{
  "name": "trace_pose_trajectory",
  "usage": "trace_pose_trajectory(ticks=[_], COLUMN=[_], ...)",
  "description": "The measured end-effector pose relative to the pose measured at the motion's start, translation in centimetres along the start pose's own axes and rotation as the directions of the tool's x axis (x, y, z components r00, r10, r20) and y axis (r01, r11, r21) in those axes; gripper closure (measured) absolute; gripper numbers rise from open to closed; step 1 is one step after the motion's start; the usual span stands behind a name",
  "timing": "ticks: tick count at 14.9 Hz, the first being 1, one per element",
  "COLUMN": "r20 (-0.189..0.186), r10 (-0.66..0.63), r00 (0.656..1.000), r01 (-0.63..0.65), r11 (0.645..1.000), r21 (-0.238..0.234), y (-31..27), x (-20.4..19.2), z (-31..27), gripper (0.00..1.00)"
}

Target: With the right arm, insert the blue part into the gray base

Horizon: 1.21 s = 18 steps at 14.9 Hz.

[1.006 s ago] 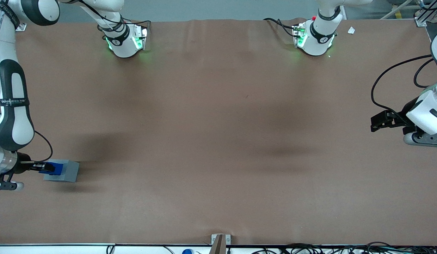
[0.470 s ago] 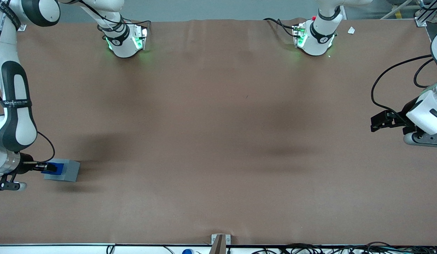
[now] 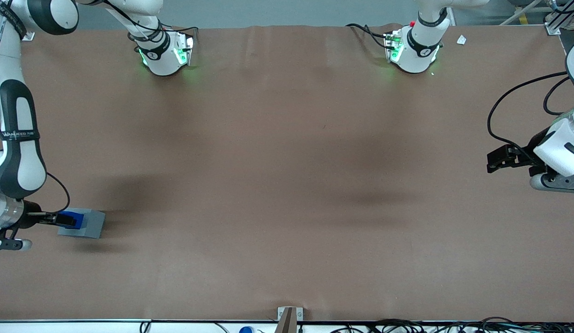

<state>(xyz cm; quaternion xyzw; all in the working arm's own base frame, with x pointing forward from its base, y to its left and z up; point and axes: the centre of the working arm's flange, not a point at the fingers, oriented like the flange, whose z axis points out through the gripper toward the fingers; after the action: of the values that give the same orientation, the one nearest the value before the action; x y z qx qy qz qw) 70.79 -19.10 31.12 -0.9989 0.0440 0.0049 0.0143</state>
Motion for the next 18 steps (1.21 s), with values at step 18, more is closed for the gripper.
trace_pose_trajectory(ticks=[18], r20=[-0.024], r10=[0.023], r00=[0.999], r01=[-0.024], r11=[0.999], r21=[-0.038], y=[-18.4], x=[-12.8], z=[-32.0], gripper=[0.0])
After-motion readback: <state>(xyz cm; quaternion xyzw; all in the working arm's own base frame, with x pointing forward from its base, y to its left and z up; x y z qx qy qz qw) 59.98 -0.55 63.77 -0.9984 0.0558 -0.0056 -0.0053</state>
